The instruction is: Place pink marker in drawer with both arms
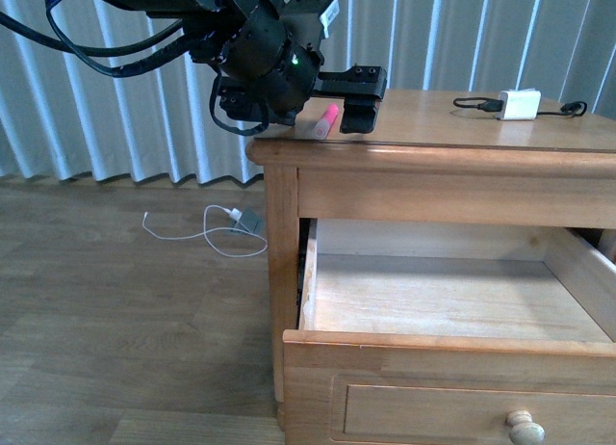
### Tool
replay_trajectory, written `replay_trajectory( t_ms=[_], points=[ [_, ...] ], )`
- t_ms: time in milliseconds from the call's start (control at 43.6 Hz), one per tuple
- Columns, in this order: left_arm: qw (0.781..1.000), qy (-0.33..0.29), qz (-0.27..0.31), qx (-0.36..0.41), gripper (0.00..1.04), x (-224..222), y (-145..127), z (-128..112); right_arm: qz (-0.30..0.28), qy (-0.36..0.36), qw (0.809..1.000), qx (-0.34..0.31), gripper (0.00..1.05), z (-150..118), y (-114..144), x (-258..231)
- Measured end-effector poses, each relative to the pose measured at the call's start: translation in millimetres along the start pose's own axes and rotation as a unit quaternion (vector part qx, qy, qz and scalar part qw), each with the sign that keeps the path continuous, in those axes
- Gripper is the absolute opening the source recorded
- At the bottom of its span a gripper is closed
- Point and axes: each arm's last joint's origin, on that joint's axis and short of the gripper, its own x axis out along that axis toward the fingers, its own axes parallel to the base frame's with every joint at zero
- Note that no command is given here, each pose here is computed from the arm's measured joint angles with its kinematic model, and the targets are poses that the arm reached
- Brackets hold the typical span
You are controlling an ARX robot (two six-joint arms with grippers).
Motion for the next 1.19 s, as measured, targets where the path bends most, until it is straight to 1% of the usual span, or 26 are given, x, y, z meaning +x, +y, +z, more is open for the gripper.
replay_trajectory(
  t_ms=[253,505,620,643,712,758,849,987,1056,1148,1194],
  points=[
    [1.0,0.019,-0.002,-0.001,0.99,0,0,3,0.0,0.0,1.0,0.0,0.96,0,0,0],
    [1.0,0.021,-0.002,0.007,0.97,0,0,4,0.0,0.0,1.0,0.0,0.96,0,0,0],
    [1.0,0.022,0.005,0.014,0.82,0,1,4,0.0,0.0,1.0,0.0,0.96,0,0,0],
    [1.0,0.022,0.007,0.015,0.8,0,1,4,0.0,0.0,1.0,0.0,0.96,0,0,0],
    [1.0,0.023,0.011,0.016,0.69,0,3,3,0.0,0.0,1.0,0.0,0.96,0,0,0],
    [1.0,0.024,0.011,0.017,0.59,0,4,3,0.0,0.0,1.0,0.0,0.96,0,0,0],
    [0.999,0.023,0.014,0.017,0.41,0,7,1,0.0,0.0,1.0,0.0,0.96,0,0,0],
    [1.0,0.021,0.015,0.016,0.21,0,11,-1,0.0,0.0,1.0,0.0,0.96,0,0,0],
    [1.0,0.016,0.008,0.015,0.15,-2,12,-2,0.0,0.0,1.0,0.0,0.96,0,0,0],
    [1.0,0.008,0.0,0.014,0.14,-5,12,-4,0.0,0.0,1.0,0.0,0.96,0,0,0],
    [1.0,-0.001,-0.017,0.014,0.14,-9,12,-5,0.0,0.0,1.0,0.0,0.96,0,0,0]
  ],
)
